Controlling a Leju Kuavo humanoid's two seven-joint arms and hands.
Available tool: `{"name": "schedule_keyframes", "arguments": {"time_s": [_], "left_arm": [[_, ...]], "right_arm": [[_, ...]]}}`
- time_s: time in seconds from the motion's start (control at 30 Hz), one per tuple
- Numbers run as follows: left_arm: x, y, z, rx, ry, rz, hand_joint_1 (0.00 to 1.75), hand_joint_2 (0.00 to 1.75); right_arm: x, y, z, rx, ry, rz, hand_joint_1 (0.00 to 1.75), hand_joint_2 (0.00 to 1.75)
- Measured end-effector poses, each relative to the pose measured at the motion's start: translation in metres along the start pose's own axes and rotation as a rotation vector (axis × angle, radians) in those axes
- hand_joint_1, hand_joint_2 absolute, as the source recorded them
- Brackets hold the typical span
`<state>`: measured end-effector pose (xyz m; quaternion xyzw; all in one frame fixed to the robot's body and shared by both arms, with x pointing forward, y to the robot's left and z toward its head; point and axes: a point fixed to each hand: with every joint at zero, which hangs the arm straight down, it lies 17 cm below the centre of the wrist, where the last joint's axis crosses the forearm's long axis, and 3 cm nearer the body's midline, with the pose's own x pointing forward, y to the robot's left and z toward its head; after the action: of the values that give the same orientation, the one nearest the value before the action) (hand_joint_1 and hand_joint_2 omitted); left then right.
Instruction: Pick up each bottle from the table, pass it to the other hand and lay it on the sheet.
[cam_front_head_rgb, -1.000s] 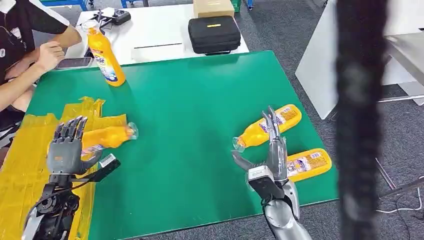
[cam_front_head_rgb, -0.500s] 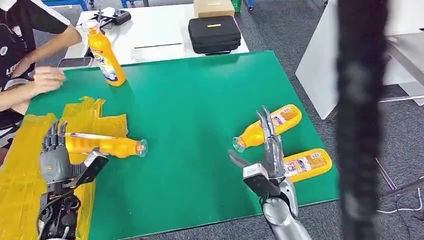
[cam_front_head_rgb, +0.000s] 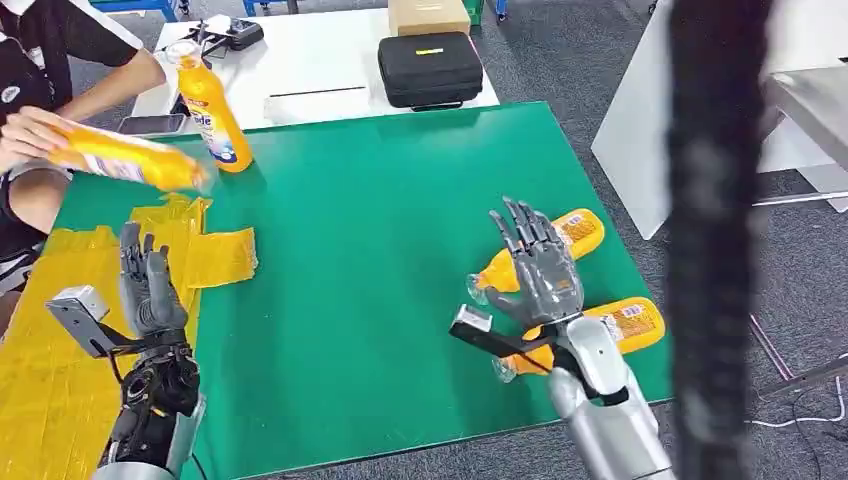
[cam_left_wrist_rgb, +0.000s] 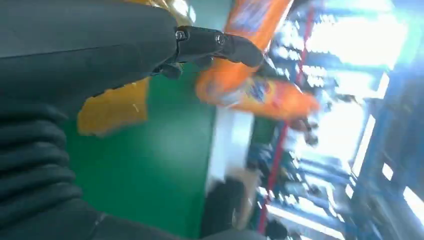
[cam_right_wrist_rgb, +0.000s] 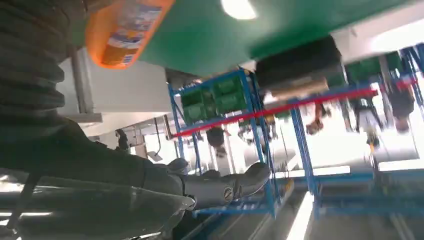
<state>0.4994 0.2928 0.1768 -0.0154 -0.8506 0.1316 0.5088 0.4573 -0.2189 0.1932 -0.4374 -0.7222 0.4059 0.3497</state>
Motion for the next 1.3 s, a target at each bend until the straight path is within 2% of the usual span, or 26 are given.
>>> {"name": "schedule_keyframes", "arguments": {"time_s": [0.3,0.57,1.1,1.3], "left_arm": [[0.024,-0.026,0.003,-0.063,-0.058,0.090,0.00,1.75],[0.028,-0.038,0.006,-0.072,-0.065,0.139,0.00,1.75],[0.036,-0.044,0.006,-0.039,-0.081,0.201,0.00,1.75],[0.036,-0.047,0.006,-0.034,-0.081,0.220,0.00,1.75]], "right_arm": [[-0.090,0.023,-0.024,0.299,0.014,0.116,0.00,1.75],[-0.160,0.035,-0.033,0.477,0.078,0.174,0.00,1.75],[-0.213,0.057,-0.039,0.694,0.173,0.183,0.00,1.75],[-0.223,0.068,-0.031,0.760,0.210,0.169,0.00,1.75]]}}
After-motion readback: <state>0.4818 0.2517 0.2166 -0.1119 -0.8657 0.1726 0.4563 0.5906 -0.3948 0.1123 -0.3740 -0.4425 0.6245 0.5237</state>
